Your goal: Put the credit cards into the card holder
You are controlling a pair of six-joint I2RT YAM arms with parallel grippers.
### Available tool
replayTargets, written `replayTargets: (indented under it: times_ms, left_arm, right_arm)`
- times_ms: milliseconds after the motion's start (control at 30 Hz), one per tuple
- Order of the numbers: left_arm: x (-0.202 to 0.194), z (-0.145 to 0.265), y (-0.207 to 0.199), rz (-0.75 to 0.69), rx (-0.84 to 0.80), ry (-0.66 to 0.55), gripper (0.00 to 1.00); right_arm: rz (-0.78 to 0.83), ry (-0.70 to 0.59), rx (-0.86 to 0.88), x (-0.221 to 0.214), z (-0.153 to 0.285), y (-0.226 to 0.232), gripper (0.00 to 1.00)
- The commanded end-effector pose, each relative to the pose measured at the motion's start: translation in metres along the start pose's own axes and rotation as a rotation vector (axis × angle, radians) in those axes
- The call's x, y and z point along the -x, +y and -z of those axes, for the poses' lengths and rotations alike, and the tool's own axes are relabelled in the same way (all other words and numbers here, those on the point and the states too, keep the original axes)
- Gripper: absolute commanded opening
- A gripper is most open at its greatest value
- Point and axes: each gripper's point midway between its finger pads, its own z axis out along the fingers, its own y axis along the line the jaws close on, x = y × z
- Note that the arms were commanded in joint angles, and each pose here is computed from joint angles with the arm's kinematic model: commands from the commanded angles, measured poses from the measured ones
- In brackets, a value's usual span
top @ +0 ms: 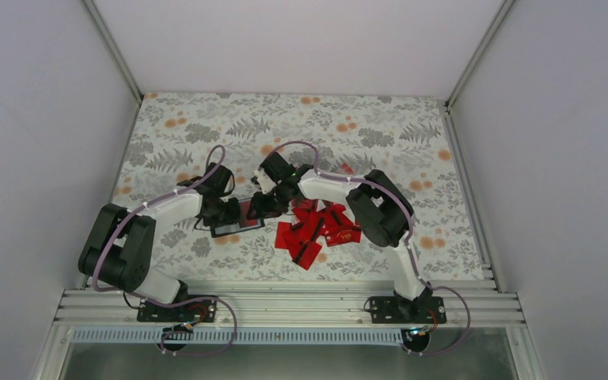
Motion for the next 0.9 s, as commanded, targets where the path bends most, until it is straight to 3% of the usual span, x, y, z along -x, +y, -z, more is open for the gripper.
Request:
replayTargets:
  times_ms: [0,433,867]
  left_arm:
    - [0.002,-0.006,-0.003,-0.018,-0.015,0.009,0.19]
    - [-0.001,-0.012,-0.001,-0.025,-0.008,0.026,0.18]
    - [-0.008,-0.017,-0.007,-0.027,-0.039,0.052,0.18]
  right_arm:
    - [-0.015,0.003,-0.047,0.002,-0.004,-0.012,0.33]
    - [0.003,0.009,-0.077,-0.004,-0.003,-0.02,0.34]
    - [0.041,0.022,0.088,-0.003,-0.001,0.009,0.34]
